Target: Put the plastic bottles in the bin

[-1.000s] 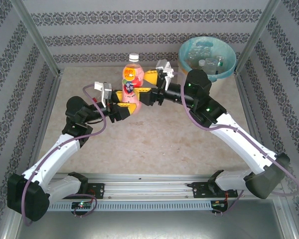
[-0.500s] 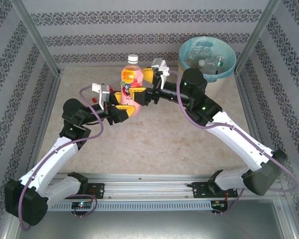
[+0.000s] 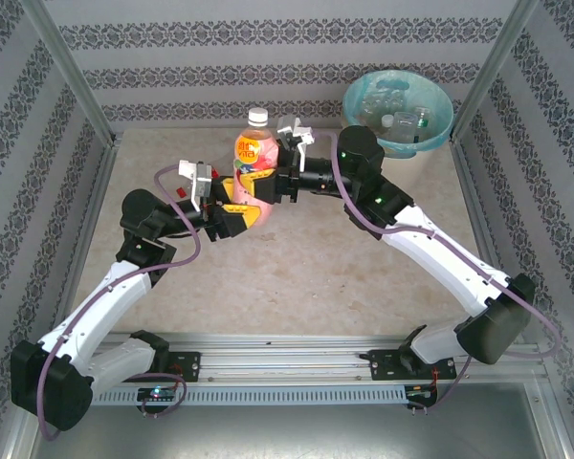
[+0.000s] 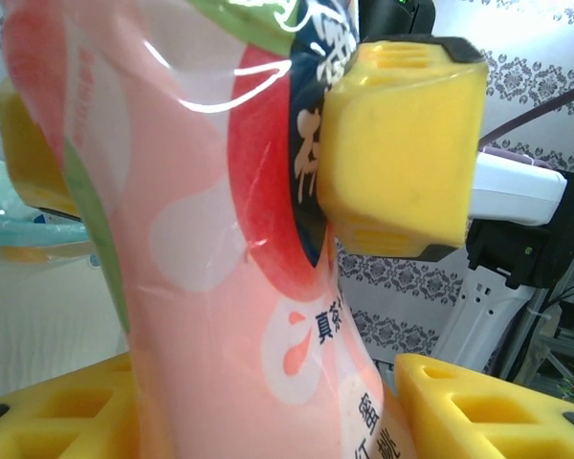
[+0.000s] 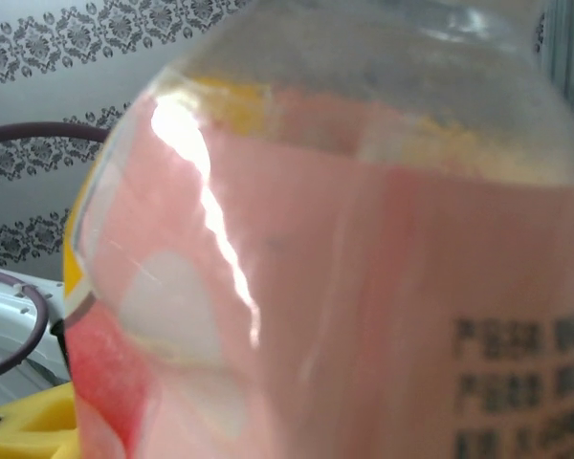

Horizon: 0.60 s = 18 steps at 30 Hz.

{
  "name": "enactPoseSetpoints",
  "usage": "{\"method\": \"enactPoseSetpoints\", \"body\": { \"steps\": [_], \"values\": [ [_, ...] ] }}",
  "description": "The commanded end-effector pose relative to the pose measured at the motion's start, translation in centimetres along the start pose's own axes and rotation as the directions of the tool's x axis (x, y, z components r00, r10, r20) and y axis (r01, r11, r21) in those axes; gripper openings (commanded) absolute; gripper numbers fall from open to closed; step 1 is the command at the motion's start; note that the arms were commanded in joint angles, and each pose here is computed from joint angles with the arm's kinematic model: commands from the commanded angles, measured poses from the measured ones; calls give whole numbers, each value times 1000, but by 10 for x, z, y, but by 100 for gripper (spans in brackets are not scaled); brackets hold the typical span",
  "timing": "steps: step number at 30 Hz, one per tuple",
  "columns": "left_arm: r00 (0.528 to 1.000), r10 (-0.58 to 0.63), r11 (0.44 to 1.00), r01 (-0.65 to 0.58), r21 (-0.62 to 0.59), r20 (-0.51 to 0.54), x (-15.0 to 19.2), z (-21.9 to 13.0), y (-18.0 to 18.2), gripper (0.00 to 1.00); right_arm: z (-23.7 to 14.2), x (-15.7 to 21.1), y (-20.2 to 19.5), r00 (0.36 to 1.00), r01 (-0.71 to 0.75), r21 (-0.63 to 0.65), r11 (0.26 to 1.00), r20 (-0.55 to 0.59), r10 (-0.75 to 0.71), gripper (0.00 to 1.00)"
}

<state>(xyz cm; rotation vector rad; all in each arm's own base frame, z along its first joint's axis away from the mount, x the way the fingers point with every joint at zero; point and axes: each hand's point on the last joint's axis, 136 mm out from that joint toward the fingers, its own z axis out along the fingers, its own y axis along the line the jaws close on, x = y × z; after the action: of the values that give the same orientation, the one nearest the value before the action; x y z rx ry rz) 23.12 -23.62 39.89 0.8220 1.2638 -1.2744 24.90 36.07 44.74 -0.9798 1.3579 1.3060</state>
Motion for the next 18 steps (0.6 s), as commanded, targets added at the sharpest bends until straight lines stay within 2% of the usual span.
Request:
{"method": "enactPoseSetpoints", "body": {
  "steps": [1, 3, 5, 10, 15, 18],
  "values": [
    [999, 40, 998, -40, 40, 16, -3, 0, -10, 56, -2, -18, 24, 998, 49, -102, 994, 33, -46, 53],
    [999, 38, 999, -38, 12, 22, -3, 0, -6, 61, -5, -20, 19, 997, 65, -57, 996, 38, -63, 50],
    [999, 38, 999, -37, -37, 35, -5, -2, 0, 71, -10, -25, 12, 995, 92, 10, 996, 44, -92, 47],
    [993, 82, 957, -53, -287, 89, -10, -18, 33, 96, -37, -47, -16, 978, 192, 255, 948, 35, -208, 46],
    [990, 116, 842, -54, -537, 82, -9, -43, 69, 100, -81, -77, -62, 949, 278, 535, 798, -23, -315, 43],
    [992, 109, 792, -48, -609, 64, -4, -52, 81, 100, -115, -97, -99, 937, 287, 689, 665, -57, -345, 43]
  ]
}}
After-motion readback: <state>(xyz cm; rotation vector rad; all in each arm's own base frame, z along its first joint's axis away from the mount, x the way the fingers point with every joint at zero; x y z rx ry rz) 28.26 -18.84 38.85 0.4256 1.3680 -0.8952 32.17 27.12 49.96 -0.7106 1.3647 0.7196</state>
